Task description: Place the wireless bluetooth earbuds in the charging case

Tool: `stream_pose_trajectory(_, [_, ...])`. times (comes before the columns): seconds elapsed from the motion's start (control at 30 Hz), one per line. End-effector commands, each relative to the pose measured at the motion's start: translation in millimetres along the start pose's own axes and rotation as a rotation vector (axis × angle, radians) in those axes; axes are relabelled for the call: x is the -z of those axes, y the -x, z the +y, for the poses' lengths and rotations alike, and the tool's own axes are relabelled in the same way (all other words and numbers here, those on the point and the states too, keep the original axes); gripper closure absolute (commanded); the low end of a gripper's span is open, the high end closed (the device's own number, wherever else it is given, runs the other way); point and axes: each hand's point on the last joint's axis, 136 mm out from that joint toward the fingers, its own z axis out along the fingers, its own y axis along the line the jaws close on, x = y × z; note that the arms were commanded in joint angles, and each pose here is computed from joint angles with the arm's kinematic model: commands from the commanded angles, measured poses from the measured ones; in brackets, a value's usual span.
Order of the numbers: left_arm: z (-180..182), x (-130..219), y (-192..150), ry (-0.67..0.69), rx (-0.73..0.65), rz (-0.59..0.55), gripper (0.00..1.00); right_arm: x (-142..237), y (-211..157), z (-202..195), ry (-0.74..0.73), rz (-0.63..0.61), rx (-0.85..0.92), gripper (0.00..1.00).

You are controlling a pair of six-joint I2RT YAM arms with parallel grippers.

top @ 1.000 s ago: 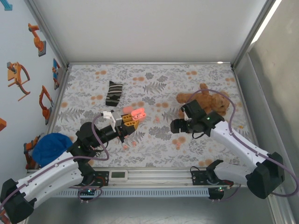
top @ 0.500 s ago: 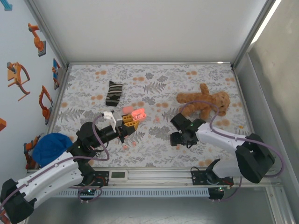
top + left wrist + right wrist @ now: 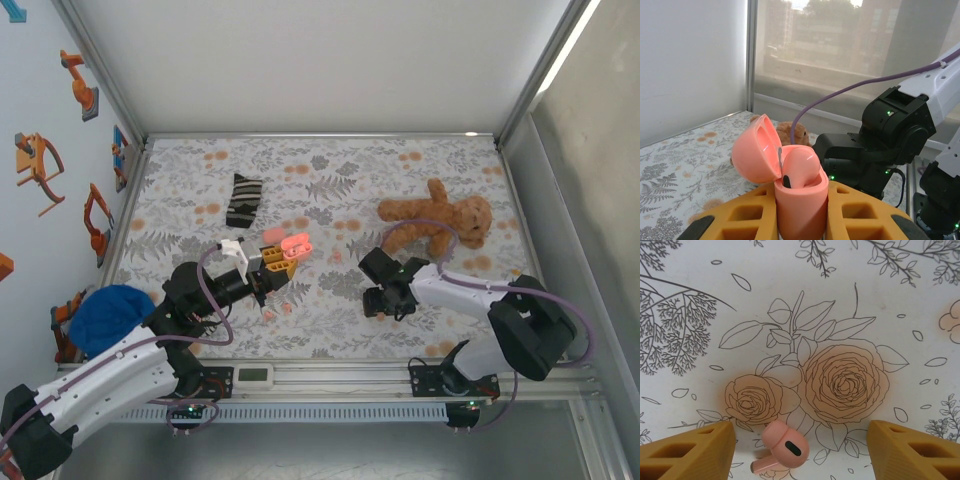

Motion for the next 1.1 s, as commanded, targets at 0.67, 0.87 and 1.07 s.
stream_pose_trajectory(0.67, [-4.6,-1.7,18.4,-0.014,-0.042,-0.032,1.00,9.8,-22.6,-29.0,-0.104,-0.002,-0.048,0.35])
stream_pose_trajectory(0.87, [-4.0,-1.5,18.2,-0.010,-0.046,-0.028,1.00,25.6,-11.7,-10.6,-0.019,-0.028,-0.025,0.35])
stream_pose_trajectory(1.07, [-4.3,-2.9,20.2,-0.014,-0.045,-0.030,1.00,30.1,2.8,2.5,0.098,-0.056,-0.033,0.37])
